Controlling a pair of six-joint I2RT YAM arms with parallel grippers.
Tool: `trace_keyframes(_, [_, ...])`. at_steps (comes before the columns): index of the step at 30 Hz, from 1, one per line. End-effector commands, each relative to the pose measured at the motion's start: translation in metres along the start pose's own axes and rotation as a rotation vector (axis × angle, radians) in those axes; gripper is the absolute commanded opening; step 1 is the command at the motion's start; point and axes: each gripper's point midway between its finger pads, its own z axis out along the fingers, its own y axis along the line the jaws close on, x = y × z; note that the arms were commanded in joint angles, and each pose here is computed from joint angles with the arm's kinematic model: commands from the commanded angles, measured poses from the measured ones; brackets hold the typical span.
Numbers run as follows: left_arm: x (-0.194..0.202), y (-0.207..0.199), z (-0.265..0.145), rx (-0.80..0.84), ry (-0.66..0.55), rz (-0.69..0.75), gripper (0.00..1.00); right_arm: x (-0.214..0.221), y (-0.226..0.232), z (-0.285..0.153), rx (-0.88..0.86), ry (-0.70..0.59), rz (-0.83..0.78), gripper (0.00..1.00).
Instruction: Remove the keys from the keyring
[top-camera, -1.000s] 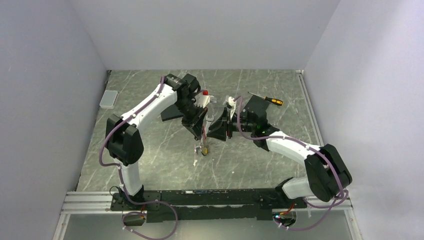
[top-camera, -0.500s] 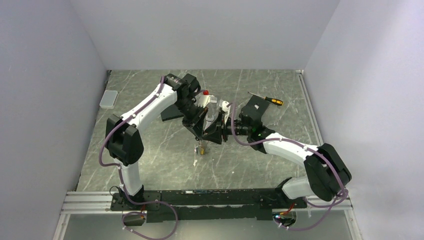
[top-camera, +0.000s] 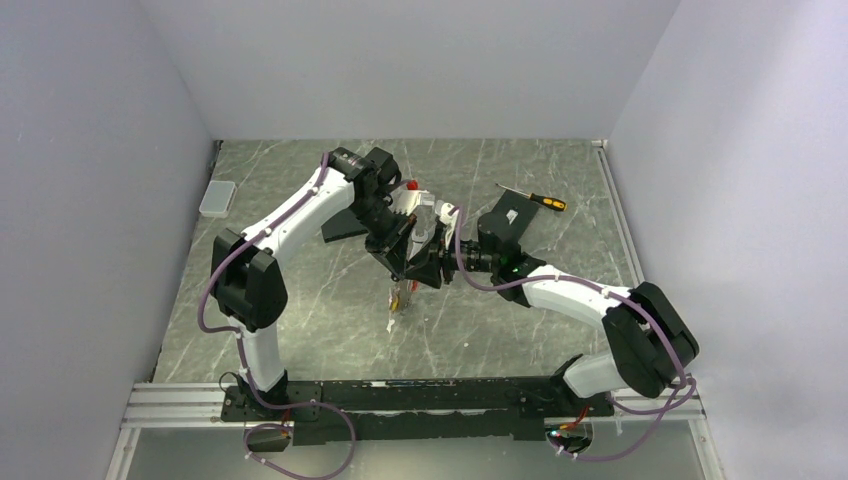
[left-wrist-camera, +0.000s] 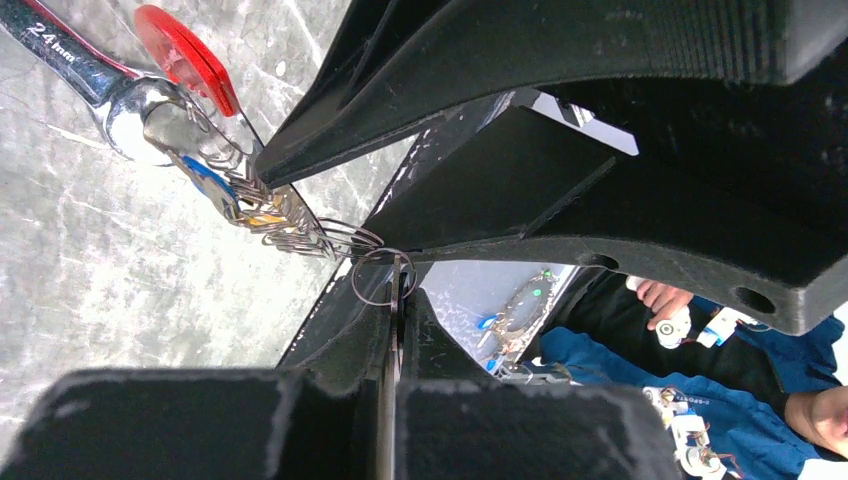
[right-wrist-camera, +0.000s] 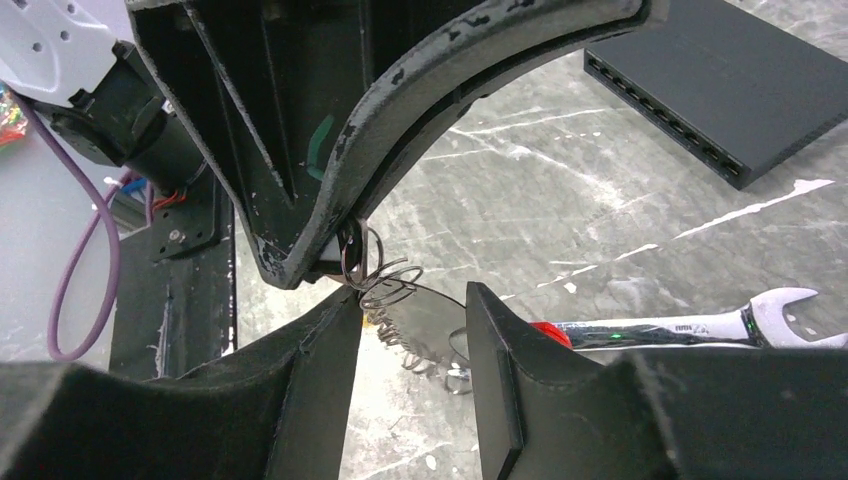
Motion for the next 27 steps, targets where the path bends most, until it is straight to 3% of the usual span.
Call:
trace_keyframes(1, [0.001, -0.026, -0.013, 0.069, -0.033, 0.065, 0.0, -0.026, -0.003, 0.003, 0.02, -0.061, -0.051, 0.45])
trace_keyframes(5, [0.001, -0.026, -0.012, 0.071, -0.033, 0.064, 0.0, -0.029, -0.004, 0.003, 0.022, -0.067, -0.059, 0.39])
trace_keyframes(9, [0.002, -0.025, -0.012, 0.063, -0.036, 0.067, 0.0, -0.03, -0.004, 0.001, 0.021, -0.058, -0.089, 0.08])
trace_keyframes(11, [0.001, -0.023, -0.014, 0.045, -0.041, 0.076, 0.0, -0.03, -0.007, -0.002, 0.026, -0.055, -0.094, 0.0])
trace_keyframes(22, [-0.015, 0.01, -0.042, -0.083, -0.171, 0.06, 0.0, -0.03, -0.009, -0.013, 0.004, -0.062, -0.113, 0.0])
trace_keyframes(27, [-0.015, 0.022, -0.039, -0.099, -0.175, 0.037, 0.0, -0.029, -0.006, -0.015, -0.007, -0.069, -0.116, 0.0])
